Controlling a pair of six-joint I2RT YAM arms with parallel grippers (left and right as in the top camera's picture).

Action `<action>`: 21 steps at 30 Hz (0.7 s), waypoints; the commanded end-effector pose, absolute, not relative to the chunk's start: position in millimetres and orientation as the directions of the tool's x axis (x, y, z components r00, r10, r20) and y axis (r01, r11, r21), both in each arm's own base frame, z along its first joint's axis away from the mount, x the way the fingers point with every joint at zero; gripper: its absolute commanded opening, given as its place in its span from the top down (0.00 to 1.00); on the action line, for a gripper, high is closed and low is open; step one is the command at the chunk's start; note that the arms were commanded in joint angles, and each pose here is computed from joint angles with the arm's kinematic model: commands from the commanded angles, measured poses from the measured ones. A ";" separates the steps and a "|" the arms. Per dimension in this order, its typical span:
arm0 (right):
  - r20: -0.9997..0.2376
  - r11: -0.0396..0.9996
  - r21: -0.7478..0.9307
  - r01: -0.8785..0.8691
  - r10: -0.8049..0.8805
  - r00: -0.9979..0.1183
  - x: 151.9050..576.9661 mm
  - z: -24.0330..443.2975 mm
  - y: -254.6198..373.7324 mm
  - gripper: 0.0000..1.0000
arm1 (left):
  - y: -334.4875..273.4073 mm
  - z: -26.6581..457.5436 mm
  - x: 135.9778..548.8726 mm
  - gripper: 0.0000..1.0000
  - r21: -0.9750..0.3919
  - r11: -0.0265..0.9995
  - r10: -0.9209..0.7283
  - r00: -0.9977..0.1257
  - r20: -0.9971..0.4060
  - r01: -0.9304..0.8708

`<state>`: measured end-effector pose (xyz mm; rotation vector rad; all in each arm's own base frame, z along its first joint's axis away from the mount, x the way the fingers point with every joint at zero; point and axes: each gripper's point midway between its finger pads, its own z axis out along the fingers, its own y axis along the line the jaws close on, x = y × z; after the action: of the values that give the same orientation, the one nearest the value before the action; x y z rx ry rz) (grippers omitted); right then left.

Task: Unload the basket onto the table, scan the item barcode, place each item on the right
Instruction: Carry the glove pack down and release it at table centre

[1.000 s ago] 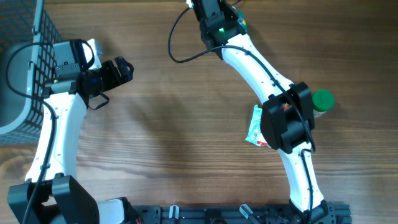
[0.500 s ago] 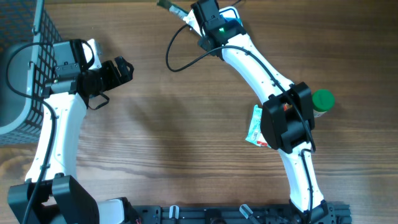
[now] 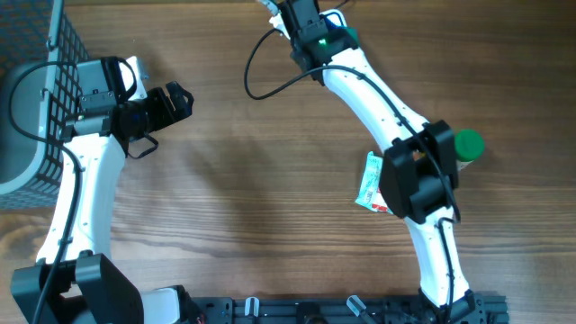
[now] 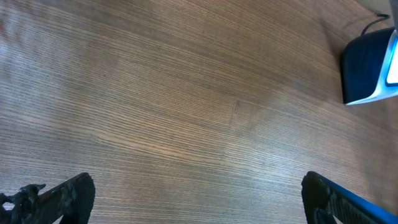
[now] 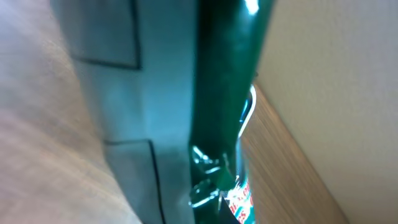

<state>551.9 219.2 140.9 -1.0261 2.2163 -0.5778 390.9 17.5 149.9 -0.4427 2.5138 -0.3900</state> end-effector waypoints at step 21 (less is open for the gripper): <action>-0.079 0.529 0.182 -0.829 -0.832 -0.549 304.5 154.3 209.5 0.56 | 19.4 147.2 389.2 0.00 -0.353 0.907 -0.383 -0.796 -0.469 -0.229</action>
<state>316.2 216.9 185.5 -1.4690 2.6654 0.3178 391.0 17.5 149.9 -0.4426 2.5134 -0.3899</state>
